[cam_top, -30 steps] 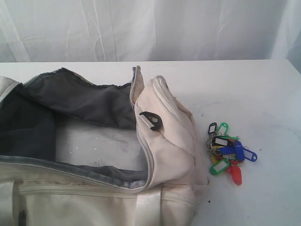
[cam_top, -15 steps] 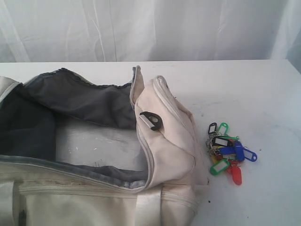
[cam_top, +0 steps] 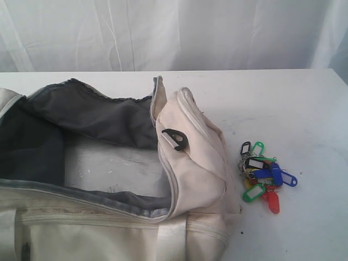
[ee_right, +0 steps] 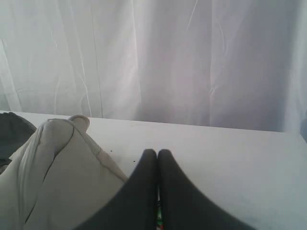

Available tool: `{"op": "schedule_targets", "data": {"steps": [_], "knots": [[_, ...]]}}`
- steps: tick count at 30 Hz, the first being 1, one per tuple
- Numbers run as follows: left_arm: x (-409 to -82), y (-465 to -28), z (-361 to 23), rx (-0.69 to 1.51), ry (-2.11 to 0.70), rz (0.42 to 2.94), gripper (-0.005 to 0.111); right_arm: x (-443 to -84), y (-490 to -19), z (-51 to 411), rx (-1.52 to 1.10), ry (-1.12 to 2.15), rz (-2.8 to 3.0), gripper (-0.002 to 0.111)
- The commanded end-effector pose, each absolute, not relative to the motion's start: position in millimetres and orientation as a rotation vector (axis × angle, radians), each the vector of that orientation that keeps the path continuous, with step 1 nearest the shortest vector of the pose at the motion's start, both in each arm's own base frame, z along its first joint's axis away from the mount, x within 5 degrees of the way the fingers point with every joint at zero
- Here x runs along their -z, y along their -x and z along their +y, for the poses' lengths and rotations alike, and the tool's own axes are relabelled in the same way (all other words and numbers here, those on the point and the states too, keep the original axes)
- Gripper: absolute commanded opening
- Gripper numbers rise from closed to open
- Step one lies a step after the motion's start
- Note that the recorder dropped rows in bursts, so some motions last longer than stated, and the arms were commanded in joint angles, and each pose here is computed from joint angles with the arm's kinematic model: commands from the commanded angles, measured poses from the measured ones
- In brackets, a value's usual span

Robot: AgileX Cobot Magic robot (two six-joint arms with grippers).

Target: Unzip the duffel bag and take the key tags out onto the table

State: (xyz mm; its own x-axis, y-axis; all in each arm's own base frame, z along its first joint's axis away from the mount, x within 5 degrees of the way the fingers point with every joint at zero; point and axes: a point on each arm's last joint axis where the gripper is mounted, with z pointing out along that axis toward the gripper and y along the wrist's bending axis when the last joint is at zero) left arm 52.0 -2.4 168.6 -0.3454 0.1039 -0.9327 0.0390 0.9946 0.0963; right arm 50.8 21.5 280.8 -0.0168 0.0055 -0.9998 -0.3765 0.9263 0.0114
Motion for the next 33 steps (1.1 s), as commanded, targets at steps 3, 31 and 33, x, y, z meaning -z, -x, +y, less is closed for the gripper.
{"op": "schedule_targets", "data": {"steps": [3, 31, 33], "knots": [[-166.5, -51.8, -2.8, -0.053, -0.09, 1.929, 0.0, -276.2, -47.8, 17.0, -0.252, 0.257, 1.593, 0.0], [-166.5, -51.8, -2.6, -0.058, -0.095, 1.929, 0.0, -183.7, -53.5, 6.7, -0.059, 0.098, 1.808, 0.0], [-166.5, -51.8, -2.6, -0.058, -0.095, 1.929, 0.0, -183.7, -53.2, 8.6, -0.078, 0.136, 1.806, 0.0]]}}
